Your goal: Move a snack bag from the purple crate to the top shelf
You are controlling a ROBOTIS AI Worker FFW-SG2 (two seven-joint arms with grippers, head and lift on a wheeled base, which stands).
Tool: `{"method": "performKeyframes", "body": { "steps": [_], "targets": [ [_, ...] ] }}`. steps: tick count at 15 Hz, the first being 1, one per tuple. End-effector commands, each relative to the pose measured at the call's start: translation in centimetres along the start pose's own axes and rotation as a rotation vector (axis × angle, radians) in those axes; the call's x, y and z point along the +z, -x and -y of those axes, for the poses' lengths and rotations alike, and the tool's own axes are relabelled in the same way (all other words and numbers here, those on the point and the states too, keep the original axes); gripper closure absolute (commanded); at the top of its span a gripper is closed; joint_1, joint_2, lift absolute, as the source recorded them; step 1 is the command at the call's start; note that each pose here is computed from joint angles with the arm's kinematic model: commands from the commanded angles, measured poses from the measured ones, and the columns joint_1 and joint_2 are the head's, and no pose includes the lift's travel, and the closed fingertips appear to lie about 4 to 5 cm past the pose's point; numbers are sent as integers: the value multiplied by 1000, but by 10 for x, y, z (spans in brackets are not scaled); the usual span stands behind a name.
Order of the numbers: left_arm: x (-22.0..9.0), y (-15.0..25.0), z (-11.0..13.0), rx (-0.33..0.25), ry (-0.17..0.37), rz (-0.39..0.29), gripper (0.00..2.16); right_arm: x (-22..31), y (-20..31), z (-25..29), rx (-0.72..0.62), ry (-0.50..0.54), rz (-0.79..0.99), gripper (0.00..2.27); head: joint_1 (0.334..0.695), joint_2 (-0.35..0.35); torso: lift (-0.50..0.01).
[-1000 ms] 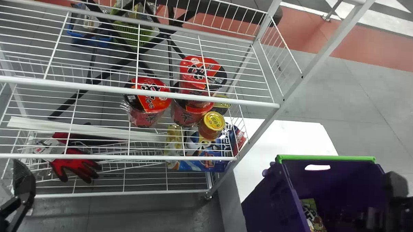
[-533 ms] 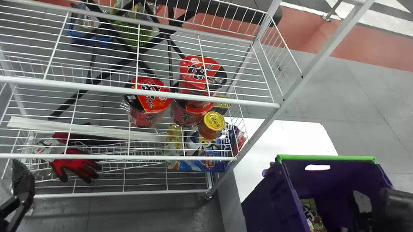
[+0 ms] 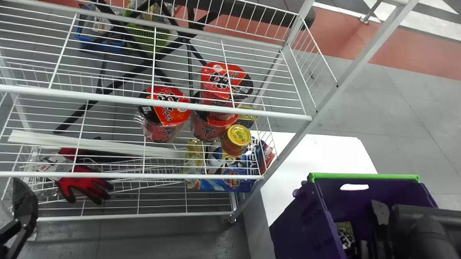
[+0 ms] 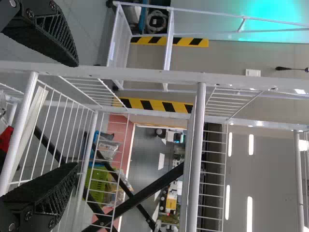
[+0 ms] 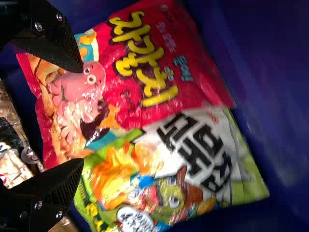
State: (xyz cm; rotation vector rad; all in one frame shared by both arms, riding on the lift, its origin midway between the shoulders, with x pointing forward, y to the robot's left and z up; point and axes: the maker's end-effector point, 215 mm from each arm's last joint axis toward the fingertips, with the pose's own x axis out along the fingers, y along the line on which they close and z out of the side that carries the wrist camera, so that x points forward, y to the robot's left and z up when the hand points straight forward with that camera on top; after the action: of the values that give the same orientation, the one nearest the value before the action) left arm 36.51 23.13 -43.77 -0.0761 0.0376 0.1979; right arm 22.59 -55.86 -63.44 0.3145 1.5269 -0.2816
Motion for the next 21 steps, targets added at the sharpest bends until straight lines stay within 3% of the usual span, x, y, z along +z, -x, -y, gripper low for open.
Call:
{"method": "performKeyframes", "body": {
  "steps": [1,6,13,14,17,18,21],
  "targets": [
    [0,0,0,0,-1,1,76,3,-6,-3,-20,71,-3,181,695,-350,-452],
    [3,0,0,0,2,8,76,2,-18,-6,-48,181,-30,181,695,-350,-452],
    [6,0,-3,0,2,18,76,5,-58,-31,2,320,68,218,695,-350,-452],
    [7,0,-3,0,4,20,76,3,-61,-33,8,318,74,414,695,-350,-452],
    [7,0,-3,0,3,20,76,0,-62,-27,-25,305,80,1605,695,-350,-452],
    [7,0,-3,0,3,20,76,-5,-61,-25,-43,296,69,1747,695,-350,-452],
    [6,0,-5,2,3,21,76,-5,-52,-18,-41,273,79,1747,695,-350,-452]
  ]
}}
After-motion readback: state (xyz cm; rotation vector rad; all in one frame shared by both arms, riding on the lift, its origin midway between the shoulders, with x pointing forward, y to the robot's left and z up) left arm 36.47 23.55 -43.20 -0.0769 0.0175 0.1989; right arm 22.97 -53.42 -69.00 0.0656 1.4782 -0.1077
